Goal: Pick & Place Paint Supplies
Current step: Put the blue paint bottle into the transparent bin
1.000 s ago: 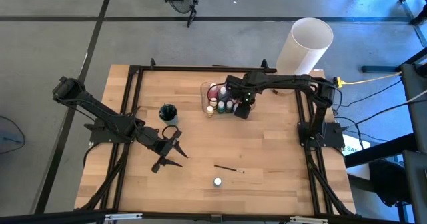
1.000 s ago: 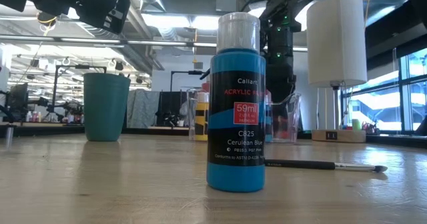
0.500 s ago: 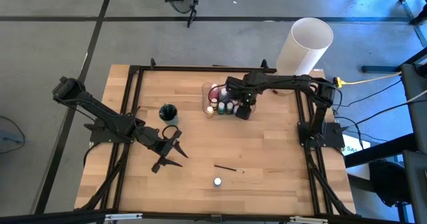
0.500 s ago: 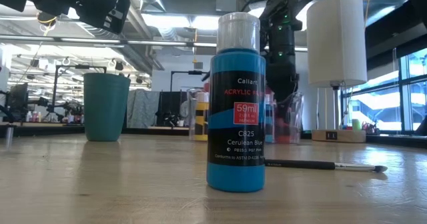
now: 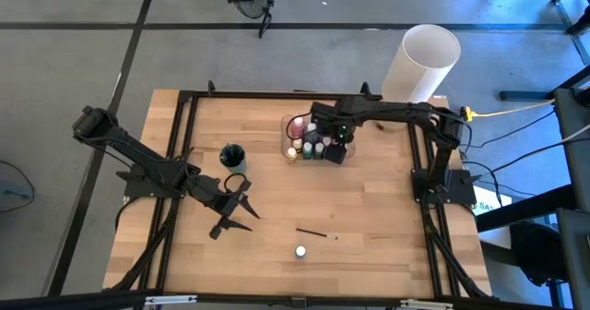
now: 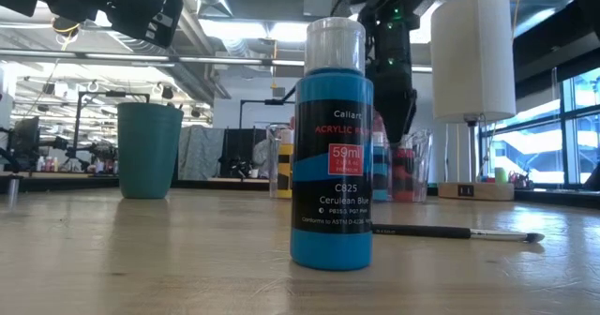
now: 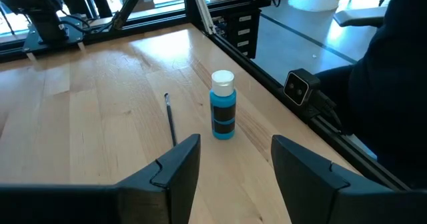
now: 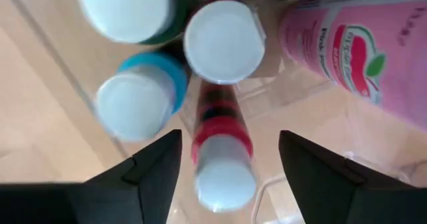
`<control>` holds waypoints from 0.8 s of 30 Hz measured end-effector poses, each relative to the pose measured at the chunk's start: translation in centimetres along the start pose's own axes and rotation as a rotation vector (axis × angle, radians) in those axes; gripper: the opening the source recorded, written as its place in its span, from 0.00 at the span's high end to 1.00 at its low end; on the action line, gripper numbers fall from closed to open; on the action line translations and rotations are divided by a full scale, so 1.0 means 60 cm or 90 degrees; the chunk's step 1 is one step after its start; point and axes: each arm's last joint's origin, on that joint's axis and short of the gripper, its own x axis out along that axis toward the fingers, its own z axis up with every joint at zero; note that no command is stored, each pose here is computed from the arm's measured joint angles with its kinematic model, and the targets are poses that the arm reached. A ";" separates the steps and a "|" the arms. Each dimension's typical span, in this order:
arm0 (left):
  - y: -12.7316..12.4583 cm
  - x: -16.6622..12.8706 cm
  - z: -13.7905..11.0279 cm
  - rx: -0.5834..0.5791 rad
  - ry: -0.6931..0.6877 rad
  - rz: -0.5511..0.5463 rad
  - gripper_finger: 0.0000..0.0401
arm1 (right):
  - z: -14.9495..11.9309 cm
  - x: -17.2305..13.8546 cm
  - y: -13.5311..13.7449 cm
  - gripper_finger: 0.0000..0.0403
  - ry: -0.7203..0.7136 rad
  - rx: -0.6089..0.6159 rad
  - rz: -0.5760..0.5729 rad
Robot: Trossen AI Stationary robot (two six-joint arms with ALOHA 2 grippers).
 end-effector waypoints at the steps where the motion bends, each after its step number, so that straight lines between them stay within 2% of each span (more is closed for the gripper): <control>1: 0.000 0.000 0.000 0.000 0.000 0.000 0.55 | 0.000 -0.006 0.002 0.37 0.003 -0.001 0.000; 6: 0.000 0.000 0.000 0.000 0.000 0.000 0.55 | -0.003 -0.045 0.010 0.37 0.026 0.012 -0.002; 12: 0.000 0.000 0.000 0.000 0.000 0.000 0.55 | -0.014 -0.112 0.033 0.37 0.055 0.075 0.004; 15: 0.000 0.000 0.000 0.000 0.000 0.000 0.55 | -0.020 -0.144 0.059 0.37 0.045 0.094 0.029; 19: 0.000 0.000 0.000 0.000 0.000 0.000 0.55 | -0.042 -0.188 0.102 0.37 0.008 0.070 0.113; 24: 0.000 0.000 -0.001 0.000 0.002 0.000 0.55 | -0.092 -0.227 0.159 0.37 -0.025 0.054 0.129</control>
